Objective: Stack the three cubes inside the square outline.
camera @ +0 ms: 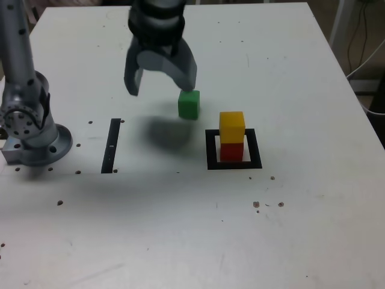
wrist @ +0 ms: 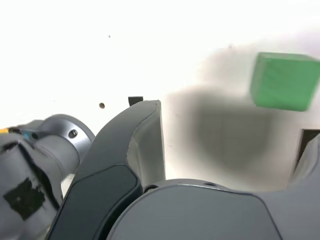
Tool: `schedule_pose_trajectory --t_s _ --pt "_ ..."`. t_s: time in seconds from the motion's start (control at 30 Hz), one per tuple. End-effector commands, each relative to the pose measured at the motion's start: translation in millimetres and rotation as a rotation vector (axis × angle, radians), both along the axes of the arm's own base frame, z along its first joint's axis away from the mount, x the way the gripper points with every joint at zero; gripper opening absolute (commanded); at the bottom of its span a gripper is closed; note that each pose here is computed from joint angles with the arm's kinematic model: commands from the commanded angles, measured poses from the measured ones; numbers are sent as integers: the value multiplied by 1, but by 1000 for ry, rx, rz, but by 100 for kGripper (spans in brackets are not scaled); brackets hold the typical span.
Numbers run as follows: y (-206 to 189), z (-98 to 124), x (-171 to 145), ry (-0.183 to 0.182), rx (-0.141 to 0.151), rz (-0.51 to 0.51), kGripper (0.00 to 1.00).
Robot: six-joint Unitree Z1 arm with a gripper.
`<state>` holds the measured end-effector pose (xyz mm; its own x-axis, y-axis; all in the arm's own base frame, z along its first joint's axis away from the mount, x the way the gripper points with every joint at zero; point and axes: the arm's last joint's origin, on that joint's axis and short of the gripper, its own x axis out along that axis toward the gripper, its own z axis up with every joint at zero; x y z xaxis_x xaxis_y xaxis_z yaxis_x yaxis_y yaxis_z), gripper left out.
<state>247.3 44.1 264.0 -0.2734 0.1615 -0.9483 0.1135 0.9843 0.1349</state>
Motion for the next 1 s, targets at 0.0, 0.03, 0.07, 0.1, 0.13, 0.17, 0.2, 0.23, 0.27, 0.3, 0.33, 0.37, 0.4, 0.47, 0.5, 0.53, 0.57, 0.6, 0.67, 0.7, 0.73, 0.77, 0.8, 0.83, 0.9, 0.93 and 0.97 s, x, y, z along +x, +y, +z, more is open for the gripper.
schedule_pose_trajectory --t_s 0.0,0.03,0.07,0.1,0.13,0.17,0.2,0.23,0.27,0.3,0.33,0.37,0.4,0.47,0.5,0.53,0.57,0.6,0.67,0.7,0.73,0.77,0.8,0.83,0.9,0.93,0.97 --pt "8 -14 11 17 -11 7 100" --pt "12 -18 15 15 -13 11 99" --pt "15 -22 19 11 -14 16 99" --pt "18 -25 22 7 -14 21 99" --pt "21 -28 25 2 -13 26 99" --pt "23 -29 27 -2 -12 31 99" --pt "24 -30 29 -6 -11 35 99" --pt "25 -31 30 -10 -11 36 99" --pt "25 -32 32 -12 -11 36 99" --pt "25 -32 33 -15 -11 36 99" --pt "26 -33 34 -16 -11 36 99" --pt "26 -34 34 -17 -11 36 99" --pt "26 -35 35 -17 -11 36 99" --pt "26 -38 36 -16 -10 36 100" --pt "26 -41 37 -16 -10 36 100" --pt "26 -44 38 -17 -11 36 100" --pt "27 -47 39 -20 -12 36 100" --pt "27 -50 41 -24 -13 37 100" --pt "28 -56 44 -31 -16 38 99" --pt "28 -59 46 -34 -18 39 98" --pt "28 -61 47 -39 -18 39 97" --pt "28 -61 47 -43 -18 39 95" --pt "28 -61 47 -46 -17 39 94" --pt "28 -61 47 -48 -16 39 92" --pt "28 -58 46 -51 -14 39 87" --pt "28 -57 46 -52 -13 38 85" --pt "28 -57 46 -52 -11 38 82"
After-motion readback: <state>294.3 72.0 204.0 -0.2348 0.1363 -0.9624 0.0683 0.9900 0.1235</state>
